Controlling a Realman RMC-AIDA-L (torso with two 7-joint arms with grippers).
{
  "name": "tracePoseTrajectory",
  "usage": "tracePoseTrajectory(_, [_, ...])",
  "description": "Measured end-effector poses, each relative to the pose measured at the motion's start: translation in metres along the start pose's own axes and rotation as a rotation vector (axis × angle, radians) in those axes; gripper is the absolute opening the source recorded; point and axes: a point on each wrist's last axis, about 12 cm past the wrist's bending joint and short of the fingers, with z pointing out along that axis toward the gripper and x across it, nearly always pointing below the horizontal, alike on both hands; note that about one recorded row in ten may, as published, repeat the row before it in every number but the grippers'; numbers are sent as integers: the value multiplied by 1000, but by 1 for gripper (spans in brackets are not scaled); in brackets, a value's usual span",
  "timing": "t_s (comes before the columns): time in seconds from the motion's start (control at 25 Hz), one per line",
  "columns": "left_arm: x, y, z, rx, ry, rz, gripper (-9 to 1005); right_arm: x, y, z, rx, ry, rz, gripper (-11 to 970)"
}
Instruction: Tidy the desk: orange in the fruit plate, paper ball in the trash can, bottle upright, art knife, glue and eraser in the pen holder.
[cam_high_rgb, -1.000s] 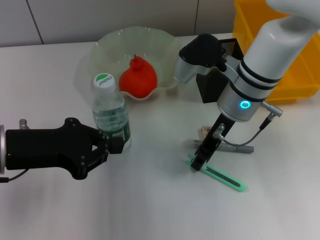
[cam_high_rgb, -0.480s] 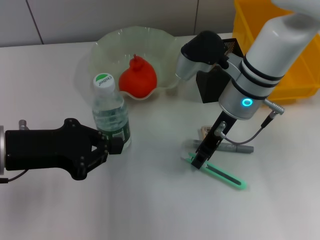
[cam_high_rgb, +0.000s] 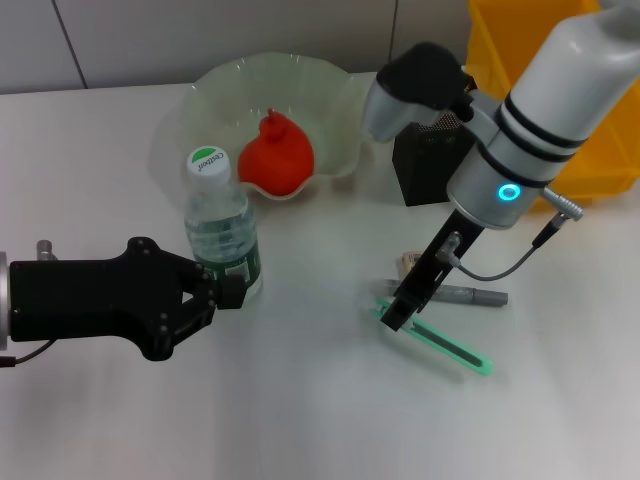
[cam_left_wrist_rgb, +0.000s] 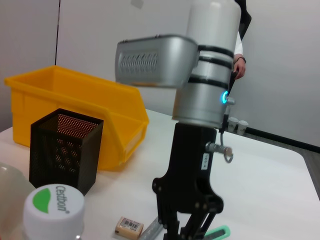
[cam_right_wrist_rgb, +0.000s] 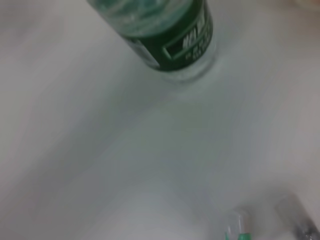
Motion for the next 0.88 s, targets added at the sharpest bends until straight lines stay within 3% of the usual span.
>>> tracePoseTrajectory(0.88, [0, 0, 0, 0, -1, 0, -1, 21, -8, -87, 135, -336, -13, 162])
